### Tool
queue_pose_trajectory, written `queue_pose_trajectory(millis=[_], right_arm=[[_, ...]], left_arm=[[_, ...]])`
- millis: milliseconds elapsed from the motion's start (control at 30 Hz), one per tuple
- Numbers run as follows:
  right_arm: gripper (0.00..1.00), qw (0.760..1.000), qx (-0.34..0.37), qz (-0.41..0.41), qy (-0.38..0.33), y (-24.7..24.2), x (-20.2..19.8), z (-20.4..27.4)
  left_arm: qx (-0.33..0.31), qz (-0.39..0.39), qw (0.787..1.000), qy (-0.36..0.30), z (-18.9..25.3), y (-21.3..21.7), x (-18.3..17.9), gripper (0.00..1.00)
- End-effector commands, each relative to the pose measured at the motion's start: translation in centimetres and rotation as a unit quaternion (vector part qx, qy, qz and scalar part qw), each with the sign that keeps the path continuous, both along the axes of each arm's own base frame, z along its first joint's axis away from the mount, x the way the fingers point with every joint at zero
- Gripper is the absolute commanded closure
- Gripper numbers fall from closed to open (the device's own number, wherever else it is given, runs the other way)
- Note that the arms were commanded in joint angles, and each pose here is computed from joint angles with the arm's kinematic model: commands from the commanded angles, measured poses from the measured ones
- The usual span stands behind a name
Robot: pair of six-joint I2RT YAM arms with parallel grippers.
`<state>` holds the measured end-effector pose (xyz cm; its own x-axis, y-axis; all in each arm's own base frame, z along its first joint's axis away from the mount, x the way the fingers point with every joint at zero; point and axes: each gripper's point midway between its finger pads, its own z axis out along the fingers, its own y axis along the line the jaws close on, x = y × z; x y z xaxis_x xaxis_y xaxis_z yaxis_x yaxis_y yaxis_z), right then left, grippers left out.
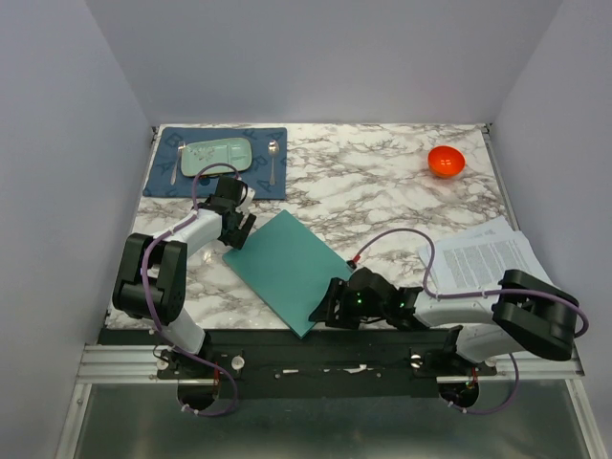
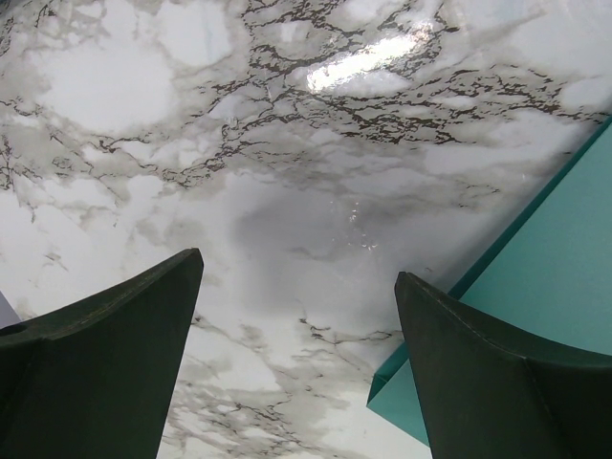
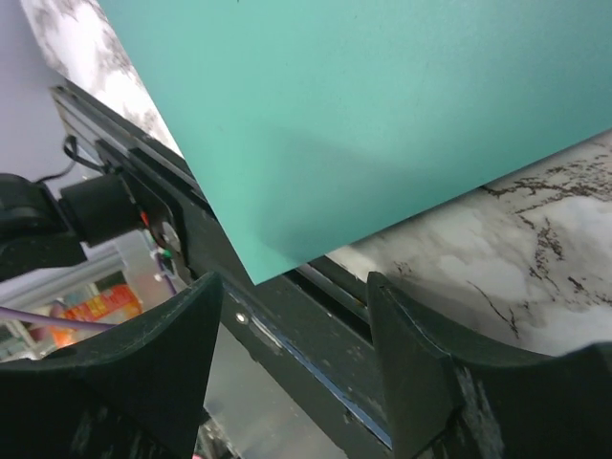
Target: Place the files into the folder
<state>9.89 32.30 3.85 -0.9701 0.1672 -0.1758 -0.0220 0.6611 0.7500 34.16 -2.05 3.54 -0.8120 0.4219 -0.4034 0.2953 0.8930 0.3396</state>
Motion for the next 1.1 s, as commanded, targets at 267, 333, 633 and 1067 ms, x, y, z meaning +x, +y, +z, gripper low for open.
queue_pose_trajectory(millis=[267,333,633,1067], right_arm=[[0.36,0.991,0.071,-0.109,0.026,-0.5,1.5,-0.1],[0.37,0.988,0.088,-0.125,0.027,-0.4,1.9,0.3],[0.41,0.978,0.145,-0.145,0.042,-0.1,2.1,0.9],[0.44,0.977,0.155,-0.143,0.028,0.5,2.6,1.7]], left_arm=[[-0.007,-0.007,1.0,0.026,-0.8,-0.1,-1.4,0.04],[-0.006,-0.008,1.0,0.026,-0.8,0.0,-1.5,0.04],[-0.007,-0.011,0.999,0.032,-1.3,-0.1,-1.6,0.04],[-0.009,-0.013,0.999,0.034,-1.8,-0.3,-1.5,0.05]])
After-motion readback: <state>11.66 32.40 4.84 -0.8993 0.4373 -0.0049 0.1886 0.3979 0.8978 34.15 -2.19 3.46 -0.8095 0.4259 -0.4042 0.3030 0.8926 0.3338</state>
